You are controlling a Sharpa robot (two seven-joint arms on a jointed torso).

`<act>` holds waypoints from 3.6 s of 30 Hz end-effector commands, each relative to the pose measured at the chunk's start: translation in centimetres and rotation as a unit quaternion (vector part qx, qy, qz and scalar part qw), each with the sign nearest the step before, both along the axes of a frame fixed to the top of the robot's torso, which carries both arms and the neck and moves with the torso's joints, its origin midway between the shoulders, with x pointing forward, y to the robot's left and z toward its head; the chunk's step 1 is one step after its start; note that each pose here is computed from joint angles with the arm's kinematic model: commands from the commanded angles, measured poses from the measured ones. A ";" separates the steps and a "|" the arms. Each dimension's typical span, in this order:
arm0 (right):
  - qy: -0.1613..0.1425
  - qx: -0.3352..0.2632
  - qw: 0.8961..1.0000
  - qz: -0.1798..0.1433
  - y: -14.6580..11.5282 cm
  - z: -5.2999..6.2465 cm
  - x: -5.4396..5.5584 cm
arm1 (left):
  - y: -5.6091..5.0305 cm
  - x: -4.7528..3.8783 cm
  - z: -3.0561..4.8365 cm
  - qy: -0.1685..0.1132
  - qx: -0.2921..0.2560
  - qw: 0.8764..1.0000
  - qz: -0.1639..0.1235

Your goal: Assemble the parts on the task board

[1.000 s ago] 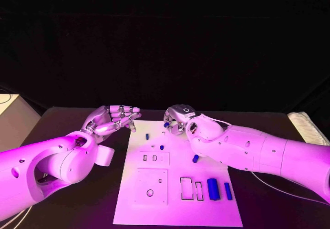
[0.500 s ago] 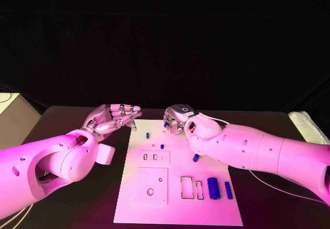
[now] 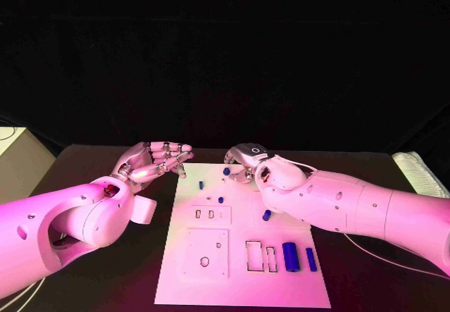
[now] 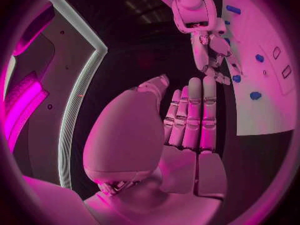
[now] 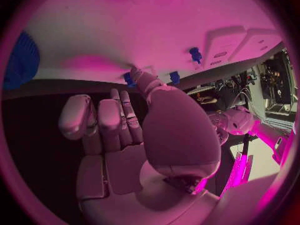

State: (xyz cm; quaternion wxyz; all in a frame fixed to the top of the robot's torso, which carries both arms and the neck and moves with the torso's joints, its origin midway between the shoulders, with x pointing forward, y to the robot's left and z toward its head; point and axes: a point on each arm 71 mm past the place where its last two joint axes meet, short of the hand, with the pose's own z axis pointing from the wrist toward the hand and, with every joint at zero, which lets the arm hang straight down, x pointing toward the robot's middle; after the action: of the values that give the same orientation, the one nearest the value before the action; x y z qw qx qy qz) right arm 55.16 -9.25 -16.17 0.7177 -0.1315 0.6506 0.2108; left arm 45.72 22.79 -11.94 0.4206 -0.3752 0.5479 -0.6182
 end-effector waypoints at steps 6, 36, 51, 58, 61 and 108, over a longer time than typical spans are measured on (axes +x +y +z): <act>-0.014 0.039 0.999 -0.003 -3.6 1.9 -1.6 | 0.2 -0.03 0.15 -0.004 -0.001 1.000 -0.006; 0.136 0.120 0.974 -0.139 -14.3 2.0 -1.6 | 0.6 0.47 -0.12 -0.002 0.001 1.000 -0.004; 0.132 0.109 0.976 -0.138 -12.1 0.3 -0.6 | 0.5 0.50 -0.14 -0.002 0.001 1.000 -0.005; 0.127 0.106 0.976 -0.142 -11.8 0.1 -0.3 | 0.5 0.50 -0.15 -0.001 0.001 1.000 -0.006; 0.128 0.105 0.976 -0.142 -11.7 0.0 -0.2 | 0.5 0.51 -0.15 -0.001 0.001 1.000 -0.005; 0.067 0.084 0.988 -0.110 -9.8 0.2 -1.0 | 0.7 0.47 -0.19 0.003 0.004 1.000 -0.003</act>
State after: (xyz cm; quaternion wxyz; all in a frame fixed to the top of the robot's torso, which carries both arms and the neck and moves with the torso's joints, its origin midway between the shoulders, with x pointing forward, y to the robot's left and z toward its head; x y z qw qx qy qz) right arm 54.41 -19.57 -16.57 0.6689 0.0436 0.7177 0.1888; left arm 46.27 23.72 -12.25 0.4236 -0.3799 0.5512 -0.6102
